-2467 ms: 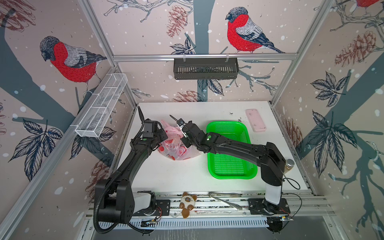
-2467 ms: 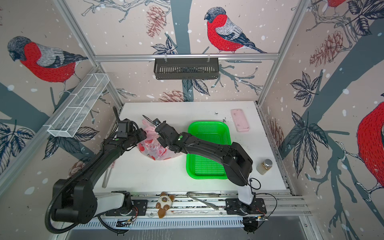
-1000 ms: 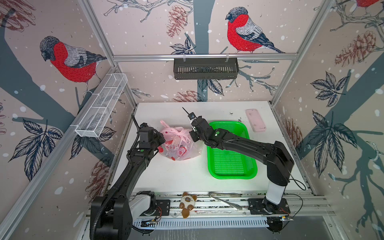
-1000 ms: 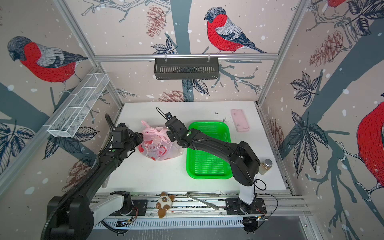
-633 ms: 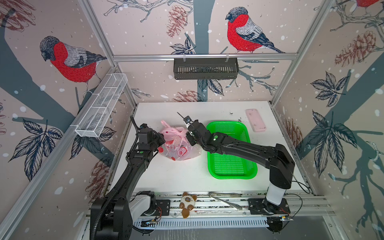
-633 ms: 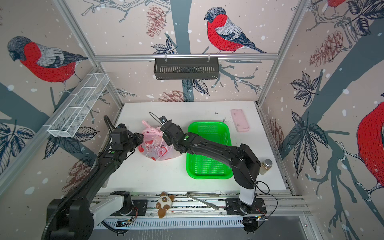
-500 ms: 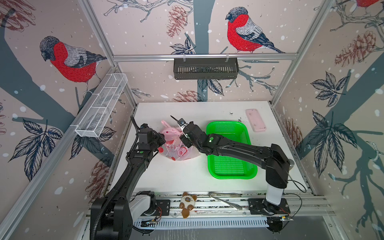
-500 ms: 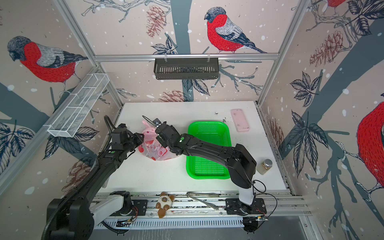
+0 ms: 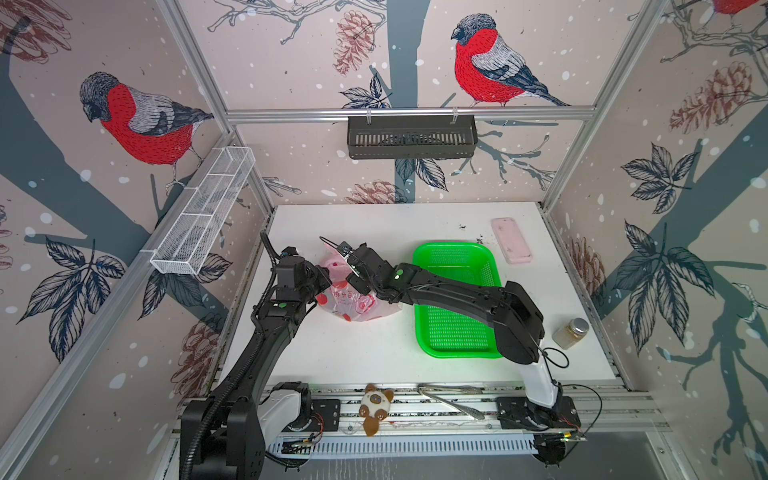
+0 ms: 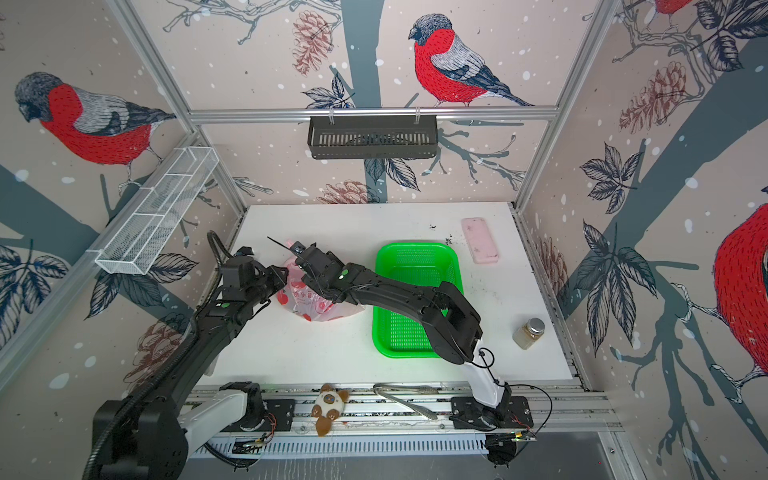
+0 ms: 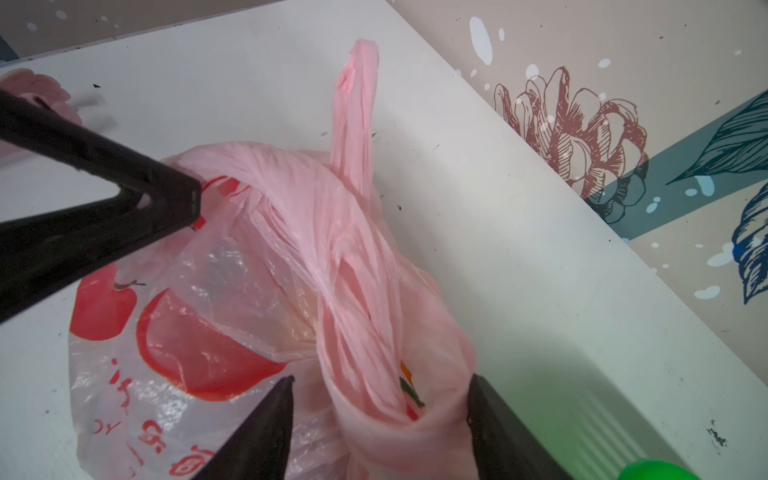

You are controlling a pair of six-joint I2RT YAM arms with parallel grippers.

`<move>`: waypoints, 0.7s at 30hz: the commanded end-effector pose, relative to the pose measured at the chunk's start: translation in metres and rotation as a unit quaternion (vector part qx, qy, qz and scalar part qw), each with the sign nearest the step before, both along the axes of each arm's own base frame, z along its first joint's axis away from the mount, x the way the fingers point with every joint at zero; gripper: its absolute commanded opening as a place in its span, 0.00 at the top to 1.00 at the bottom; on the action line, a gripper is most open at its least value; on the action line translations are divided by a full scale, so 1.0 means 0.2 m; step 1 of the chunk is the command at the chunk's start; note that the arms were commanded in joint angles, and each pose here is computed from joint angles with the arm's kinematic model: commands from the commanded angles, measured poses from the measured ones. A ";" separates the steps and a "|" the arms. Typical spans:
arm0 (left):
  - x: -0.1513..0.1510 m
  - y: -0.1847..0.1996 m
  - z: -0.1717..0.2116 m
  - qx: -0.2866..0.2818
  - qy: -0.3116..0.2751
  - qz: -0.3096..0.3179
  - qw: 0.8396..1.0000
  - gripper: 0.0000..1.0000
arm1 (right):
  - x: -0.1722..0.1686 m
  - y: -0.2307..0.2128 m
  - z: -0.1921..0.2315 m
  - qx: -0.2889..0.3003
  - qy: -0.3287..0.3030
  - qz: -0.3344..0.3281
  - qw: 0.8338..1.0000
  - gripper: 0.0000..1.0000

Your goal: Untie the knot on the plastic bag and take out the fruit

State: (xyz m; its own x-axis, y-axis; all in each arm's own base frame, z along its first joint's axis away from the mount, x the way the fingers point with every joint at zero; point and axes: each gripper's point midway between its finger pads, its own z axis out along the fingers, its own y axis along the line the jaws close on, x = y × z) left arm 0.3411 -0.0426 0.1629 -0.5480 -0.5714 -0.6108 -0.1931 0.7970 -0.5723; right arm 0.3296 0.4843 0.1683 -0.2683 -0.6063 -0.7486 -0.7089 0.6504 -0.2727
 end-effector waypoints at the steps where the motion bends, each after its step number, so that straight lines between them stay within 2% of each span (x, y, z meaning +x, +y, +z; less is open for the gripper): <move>1: 0.05 0.01 0.06 -0.002 -0.033 0.004 0.999 0.79 | 0.04 -0.04 -0.01 -0.009 -0.005 -0.021 1.000 0.59; 4: 0.07 0.02 0.05 0.001 -0.032 0.012 0.999 0.82 | 0.07 -0.08 0.02 0.000 -0.010 -0.040 0.999 0.80; 7: 0.08 0.04 0.04 0.003 -0.033 0.020 0.999 0.86 | 0.06 -0.13 0.10 0.021 -0.016 -0.047 0.999 0.90; 15: 0.07 0.13 0.00 -0.001 -0.031 0.054 0.998 0.88 | 0.05 -0.29 0.21 0.082 0.003 -0.062 0.995 0.94; 21: -0.01 0.17 0.01 -0.009 -0.039 0.076 0.996 0.88 | 0.14 -0.49 0.19 0.118 0.024 -0.129 0.984 0.95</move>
